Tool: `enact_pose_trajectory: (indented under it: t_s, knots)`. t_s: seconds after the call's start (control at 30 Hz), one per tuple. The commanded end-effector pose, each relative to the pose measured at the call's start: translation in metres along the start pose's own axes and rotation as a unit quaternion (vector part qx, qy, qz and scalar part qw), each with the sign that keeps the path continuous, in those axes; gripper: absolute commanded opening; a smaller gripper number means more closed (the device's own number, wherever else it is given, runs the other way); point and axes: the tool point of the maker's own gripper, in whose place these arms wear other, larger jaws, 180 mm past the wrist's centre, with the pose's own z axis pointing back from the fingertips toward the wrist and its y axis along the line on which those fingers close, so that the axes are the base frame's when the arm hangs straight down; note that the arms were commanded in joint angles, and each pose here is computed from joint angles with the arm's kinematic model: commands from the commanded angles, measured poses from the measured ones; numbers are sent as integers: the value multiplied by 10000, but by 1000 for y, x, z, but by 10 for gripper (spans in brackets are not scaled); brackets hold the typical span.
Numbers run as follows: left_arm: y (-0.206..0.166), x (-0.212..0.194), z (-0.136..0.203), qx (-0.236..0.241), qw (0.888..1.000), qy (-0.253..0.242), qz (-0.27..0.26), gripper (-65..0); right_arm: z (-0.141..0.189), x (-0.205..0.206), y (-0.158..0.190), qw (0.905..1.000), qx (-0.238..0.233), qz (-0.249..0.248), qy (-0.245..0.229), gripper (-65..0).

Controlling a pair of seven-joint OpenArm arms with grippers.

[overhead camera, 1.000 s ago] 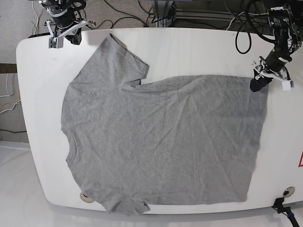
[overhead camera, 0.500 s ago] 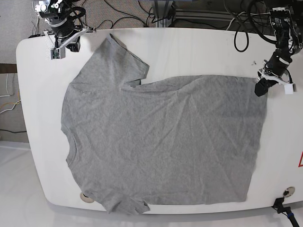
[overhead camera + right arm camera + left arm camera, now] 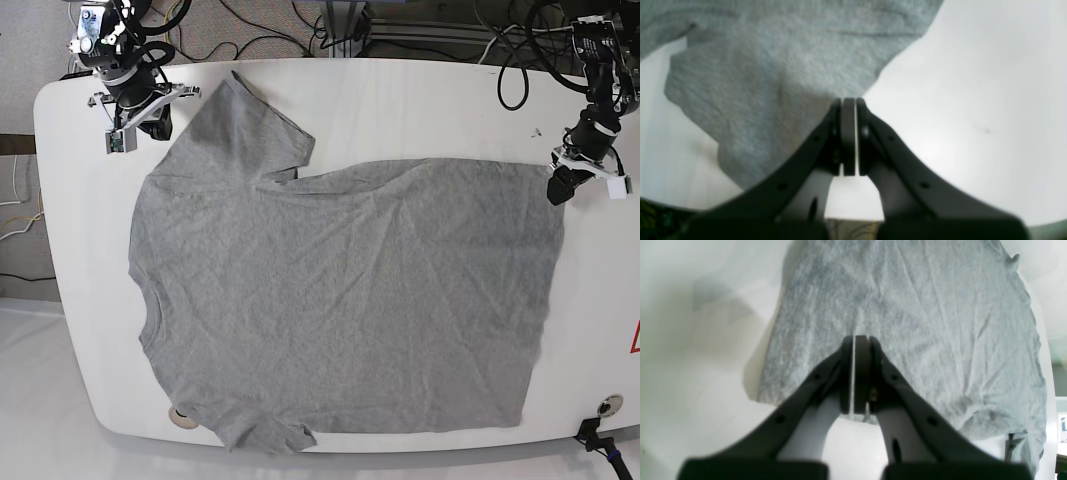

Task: Fold the T-shirt properly
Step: 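Lower the open left gripper onto the hem corner edge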

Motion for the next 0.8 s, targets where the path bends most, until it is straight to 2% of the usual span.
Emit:
enact_pose_trajectory:
  t_s: [0.0,0.27,0.4,0.53,0.77]
  knots:
    - [-7,18,1,-150,9996,-216,-139,-650,-1,9,-3,9999,32,5,-111,-650]
    - [-7,15,4,-157,9996,-85,-212,-650,-9,7,-8,9999,71,-67,23,-650]
    - [-2,4,8,-114,9992,246,-305,-566,-6,4,-8,9999,71,-25,105,-650]
    - [3,-3,13,-76,9981,485,-359,-546,-3,2,-11,9999,32,-8,143,-650]
    - [9,0,15,-67,9973,595,-419,-515,0,1,-16,9999,-37,-38,143,-650]
